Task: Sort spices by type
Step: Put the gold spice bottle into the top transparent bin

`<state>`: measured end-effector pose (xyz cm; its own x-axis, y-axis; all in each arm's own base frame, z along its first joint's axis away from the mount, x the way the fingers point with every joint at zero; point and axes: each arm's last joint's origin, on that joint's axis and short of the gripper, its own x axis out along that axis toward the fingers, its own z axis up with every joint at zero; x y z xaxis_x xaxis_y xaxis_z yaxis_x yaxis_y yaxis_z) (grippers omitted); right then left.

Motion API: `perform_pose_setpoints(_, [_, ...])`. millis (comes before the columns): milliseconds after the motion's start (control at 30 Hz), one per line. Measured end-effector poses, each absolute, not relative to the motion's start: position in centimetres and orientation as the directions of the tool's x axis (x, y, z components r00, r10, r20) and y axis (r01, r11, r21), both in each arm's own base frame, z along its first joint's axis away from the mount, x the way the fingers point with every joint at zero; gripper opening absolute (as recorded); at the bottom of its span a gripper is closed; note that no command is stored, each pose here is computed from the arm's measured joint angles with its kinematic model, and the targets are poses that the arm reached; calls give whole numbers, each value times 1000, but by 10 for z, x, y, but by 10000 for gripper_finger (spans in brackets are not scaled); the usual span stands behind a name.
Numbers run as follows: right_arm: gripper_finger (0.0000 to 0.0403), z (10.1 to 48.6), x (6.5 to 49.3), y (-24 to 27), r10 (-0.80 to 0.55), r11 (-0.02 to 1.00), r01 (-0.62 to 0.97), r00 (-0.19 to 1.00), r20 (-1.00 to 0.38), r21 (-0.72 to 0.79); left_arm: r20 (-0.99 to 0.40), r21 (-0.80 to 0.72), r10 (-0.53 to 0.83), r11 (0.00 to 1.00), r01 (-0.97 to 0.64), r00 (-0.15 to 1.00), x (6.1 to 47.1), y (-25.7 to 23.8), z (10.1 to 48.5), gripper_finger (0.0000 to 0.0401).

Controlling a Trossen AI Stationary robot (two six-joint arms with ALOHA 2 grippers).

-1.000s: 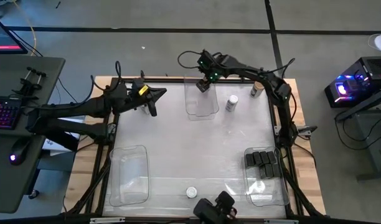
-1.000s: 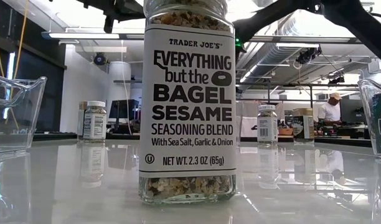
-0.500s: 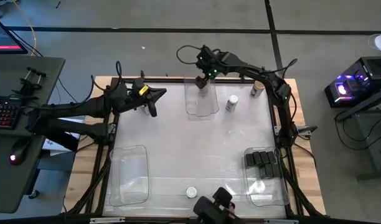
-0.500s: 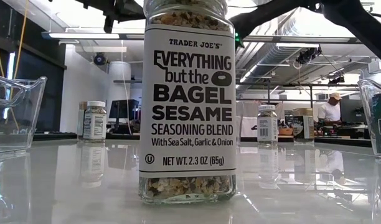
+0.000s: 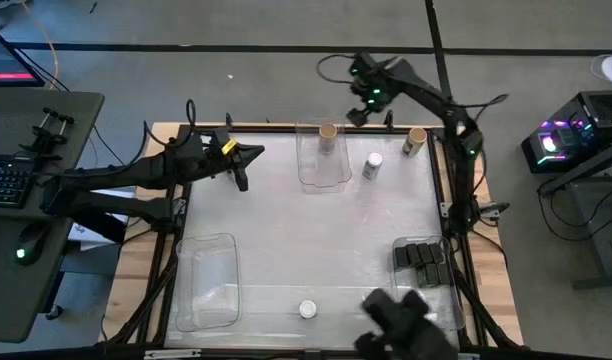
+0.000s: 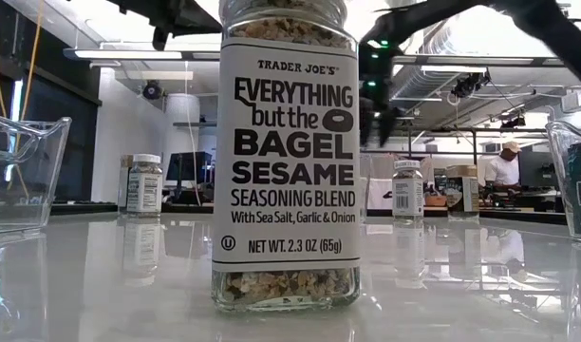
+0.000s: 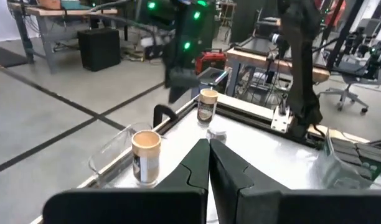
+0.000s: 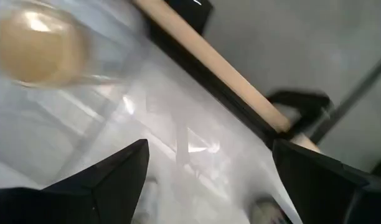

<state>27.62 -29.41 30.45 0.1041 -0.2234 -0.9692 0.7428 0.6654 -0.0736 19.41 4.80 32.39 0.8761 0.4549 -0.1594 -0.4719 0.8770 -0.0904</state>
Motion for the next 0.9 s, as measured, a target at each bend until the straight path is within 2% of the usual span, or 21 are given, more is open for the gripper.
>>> perform_pose_setpoints(233, [318, 317, 190, -288, -259, 431, 895, 1, -966, -115, -185, -109, 457, 870, -480, 870, 190, 48, 323, 0])
perform_pose_setpoints(433, [316, 290, 142, -272, -167, 281, 951, -81, -983, -126, -183, -138, 480, 852, -506, 858, 189, 53, 323, 0])
perform_pose_setpoints(533, [316, 270, 135, -272, -129, 258, 959, -82, -988, -114, -183, -153, 488, 843, -515, 853, 188, 55, 323, 0])
perform_pose_setpoints(700, [316, 256, 139, -277, -179, 248, 967, -15, -984, -60, -185, -182, 444, 861, -475, 877, 189, 56, 323, 0])
perform_pose_setpoints(900, [316, 254, 137, -277, -180, 270, 956, -67, -981, -115, -187, -220, 417, 865, -451, 890, 189, 54, 323, 0])
